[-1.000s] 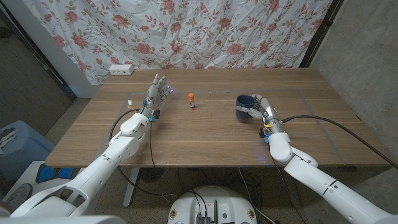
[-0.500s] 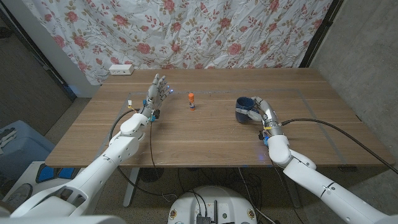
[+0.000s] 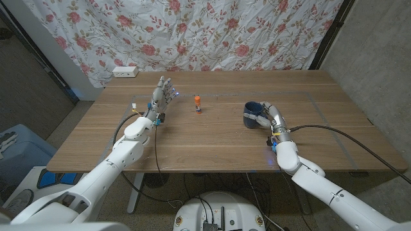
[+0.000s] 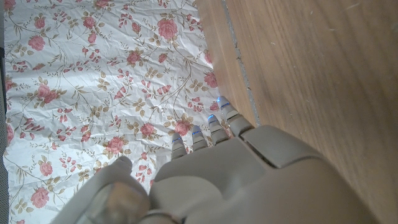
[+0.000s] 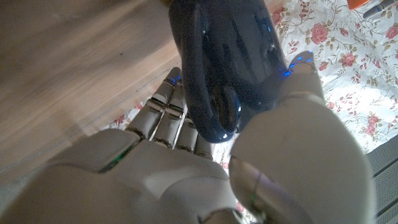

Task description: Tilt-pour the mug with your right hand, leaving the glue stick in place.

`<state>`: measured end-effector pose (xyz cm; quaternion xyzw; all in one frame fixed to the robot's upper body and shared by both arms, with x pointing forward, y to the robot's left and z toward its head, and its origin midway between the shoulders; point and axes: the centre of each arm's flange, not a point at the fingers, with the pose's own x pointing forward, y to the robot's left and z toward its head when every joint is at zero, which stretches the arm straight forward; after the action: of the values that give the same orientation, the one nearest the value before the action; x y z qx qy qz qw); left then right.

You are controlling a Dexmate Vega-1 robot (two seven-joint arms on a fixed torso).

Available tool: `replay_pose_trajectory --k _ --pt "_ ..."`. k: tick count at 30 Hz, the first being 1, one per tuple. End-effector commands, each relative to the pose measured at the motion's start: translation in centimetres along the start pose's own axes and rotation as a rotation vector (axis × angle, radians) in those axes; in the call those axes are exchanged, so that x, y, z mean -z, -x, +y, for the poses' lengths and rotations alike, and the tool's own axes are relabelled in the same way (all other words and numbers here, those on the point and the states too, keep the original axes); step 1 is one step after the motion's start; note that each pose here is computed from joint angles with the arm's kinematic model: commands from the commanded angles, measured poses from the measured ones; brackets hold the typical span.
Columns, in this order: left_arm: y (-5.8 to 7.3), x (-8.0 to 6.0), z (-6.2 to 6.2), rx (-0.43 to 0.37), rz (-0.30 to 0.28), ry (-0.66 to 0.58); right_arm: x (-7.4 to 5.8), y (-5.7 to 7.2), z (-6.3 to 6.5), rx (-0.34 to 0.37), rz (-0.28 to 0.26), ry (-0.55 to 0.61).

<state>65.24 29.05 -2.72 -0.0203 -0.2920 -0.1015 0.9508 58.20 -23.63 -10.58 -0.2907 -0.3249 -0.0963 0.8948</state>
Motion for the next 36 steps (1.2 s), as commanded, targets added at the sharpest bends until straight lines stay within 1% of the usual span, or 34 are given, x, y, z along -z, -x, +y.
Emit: replay_pose_trajectory --k 1,19,27,36 --pt "0.0 0.0 0.0 0.0 0.0 0.0 0.4 0.2 0.3 -0.007 0.012 -0.018" --pt "0.0 0.0 0.0 0.0 0.0 0.0 0.8 0.1 0.2 -0.084 0.016 -0.028" --pt "-0.1 1.0 -0.2 0.0 0.001 0.002 0.8 0.0 0.1 -0.111 0.018 -0.021" --pt "-0.2 1.2 -0.3 -0.001 0.0 0.003 0.7 -0.2 -0.2 -0.151 0.022 -0.027"
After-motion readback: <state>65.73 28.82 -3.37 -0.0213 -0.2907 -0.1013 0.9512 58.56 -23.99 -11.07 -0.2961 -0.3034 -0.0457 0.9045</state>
